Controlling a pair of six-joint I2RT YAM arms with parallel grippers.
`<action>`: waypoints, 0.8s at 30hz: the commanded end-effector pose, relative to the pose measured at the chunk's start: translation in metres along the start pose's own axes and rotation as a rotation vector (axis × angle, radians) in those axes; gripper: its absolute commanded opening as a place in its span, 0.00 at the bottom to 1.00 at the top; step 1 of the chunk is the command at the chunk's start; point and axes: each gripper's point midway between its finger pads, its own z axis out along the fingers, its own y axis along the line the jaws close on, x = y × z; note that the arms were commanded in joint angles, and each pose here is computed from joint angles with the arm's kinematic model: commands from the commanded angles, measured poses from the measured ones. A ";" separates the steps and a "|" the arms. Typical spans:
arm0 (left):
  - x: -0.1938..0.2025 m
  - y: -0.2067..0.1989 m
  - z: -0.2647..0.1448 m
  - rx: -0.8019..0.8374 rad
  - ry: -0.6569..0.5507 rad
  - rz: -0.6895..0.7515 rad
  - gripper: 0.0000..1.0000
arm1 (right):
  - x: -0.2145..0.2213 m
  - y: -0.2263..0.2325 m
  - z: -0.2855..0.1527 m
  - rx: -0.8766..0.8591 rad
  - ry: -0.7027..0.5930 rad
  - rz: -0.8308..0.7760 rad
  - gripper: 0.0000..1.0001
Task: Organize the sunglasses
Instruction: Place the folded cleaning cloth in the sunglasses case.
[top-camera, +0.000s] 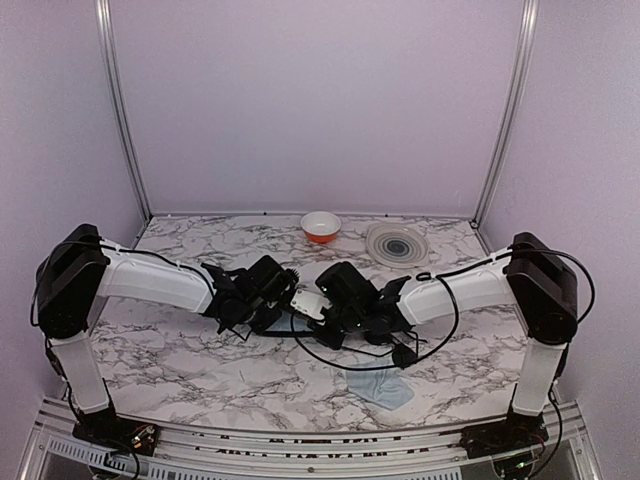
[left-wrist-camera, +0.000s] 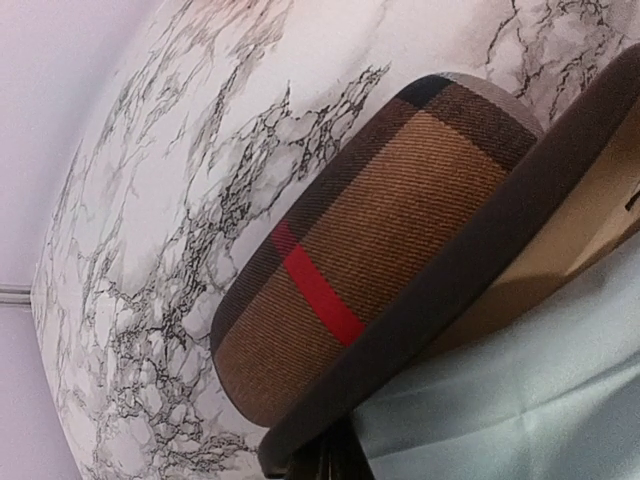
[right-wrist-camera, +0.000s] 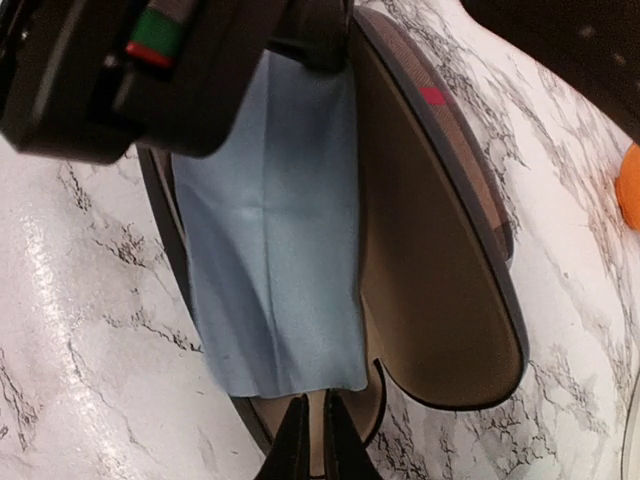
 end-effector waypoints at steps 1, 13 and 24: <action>0.000 -0.002 0.007 -0.003 0.018 -0.060 0.00 | -0.022 0.000 -0.011 -0.012 -0.054 -0.008 0.07; 0.017 -0.008 0.006 0.032 0.078 -0.052 0.10 | -0.020 0.000 -0.014 -0.010 -0.055 0.006 0.08; -0.008 0.001 -0.017 0.064 0.004 -0.117 0.30 | -0.025 0.001 -0.017 -0.022 -0.066 0.028 0.08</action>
